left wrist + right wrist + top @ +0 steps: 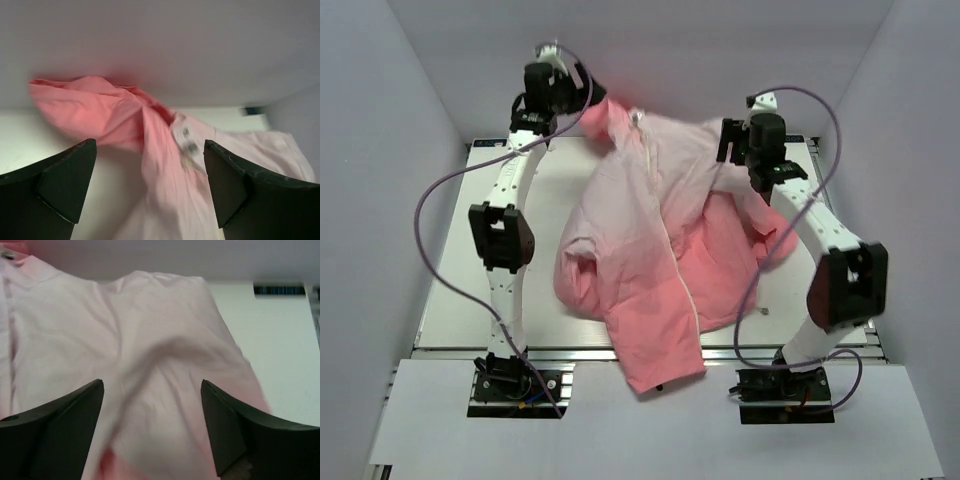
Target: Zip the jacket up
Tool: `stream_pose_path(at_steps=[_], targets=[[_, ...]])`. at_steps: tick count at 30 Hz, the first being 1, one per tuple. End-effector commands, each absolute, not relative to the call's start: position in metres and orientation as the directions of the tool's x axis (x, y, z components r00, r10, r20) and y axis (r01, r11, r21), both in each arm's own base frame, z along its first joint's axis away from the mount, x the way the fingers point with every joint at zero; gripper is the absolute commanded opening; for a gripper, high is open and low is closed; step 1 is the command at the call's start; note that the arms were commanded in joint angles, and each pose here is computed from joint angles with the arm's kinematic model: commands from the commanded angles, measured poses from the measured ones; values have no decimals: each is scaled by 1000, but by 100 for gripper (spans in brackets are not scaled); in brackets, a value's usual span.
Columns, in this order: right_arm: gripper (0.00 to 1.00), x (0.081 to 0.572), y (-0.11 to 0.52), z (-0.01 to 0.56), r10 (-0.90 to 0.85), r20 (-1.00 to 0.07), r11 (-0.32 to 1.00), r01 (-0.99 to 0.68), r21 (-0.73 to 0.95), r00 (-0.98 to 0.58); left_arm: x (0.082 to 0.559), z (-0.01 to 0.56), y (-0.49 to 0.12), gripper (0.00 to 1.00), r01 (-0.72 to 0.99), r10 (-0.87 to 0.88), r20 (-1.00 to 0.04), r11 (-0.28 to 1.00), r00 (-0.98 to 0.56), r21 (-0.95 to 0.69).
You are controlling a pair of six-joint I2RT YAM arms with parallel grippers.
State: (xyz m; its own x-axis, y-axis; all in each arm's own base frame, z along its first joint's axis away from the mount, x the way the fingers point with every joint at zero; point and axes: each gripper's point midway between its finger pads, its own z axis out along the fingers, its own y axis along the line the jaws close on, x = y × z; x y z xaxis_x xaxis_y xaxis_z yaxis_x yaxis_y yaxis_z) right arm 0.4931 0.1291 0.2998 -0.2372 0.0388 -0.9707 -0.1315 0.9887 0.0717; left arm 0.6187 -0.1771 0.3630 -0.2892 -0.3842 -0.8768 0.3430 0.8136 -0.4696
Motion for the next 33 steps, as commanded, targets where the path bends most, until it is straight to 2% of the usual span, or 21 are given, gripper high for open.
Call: stream_pose_path(at_steps=[1,2,6,8,9,10,11,12,13,17,20,22,24,28,33], targets=[[87,510,109,288,58,-956,995,-57,78,-288,635,355,-127,98,193,-360,-897,890,-257,-413],[89,511,110,285,48,-947,996,-60,70,-317,630,338,-128,98,188,-355,-888,889,-294,-417],[89,489,117,277,63,-924,989,-100,108,-377,601,352,-127,98,200,-365,-892,885,-266,-421],[89,460,123,265,115,-907,975,-131,182,-405,573,364,-132,98,187,-357,-887,888,-292,-420],[89,443,126,273,136,-908,966,-151,211,-396,560,345,-135,98,151,-351,-869,894,-349,-422],[89,424,132,240,157,-869,956,-148,253,-469,527,322,-147,98,105,-343,-834,899,-431,-424],[89,414,131,230,175,-856,952,-137,273,-486,526,321,-147,98,97,-355,-827,895,-437,-435],[89,399,133,232,192,-855,945,-143,293,-482,488,299,-169,98,119,-327,-806,892,-494,-435],[89,381,134,199,186,-819,945,-129,300,-542,473,298,-184,98,150,-335,-808,878,-485,-454],[89,333,150,159,200,-747,922,-136,362,-634,377,257,-264,98,296,-272,-742,792,-613,-535],[89,301,164,132,191,-680,895,-158,416,-707,320,200,-297,98,324,-186,-624,723,-759,-610],[89,290,171,120,205,-657,881,-156,448,-726,299,149,-295,98,259,-139,-531,752,-836,-606],[89,275,171,94,188,-614,878,-149,455,-767,283,105,-281,98,181,-112,-445,805,-889,-565],[89,267,152,54,181,-563,924,-56,378,-807,286,78,-266,98,141,-128,-458,849,-880,-509],[89,261,116,13,186,-491,976,104,190,-851,323,54,-231,98,32,-151,-475,934,-867,-356]])
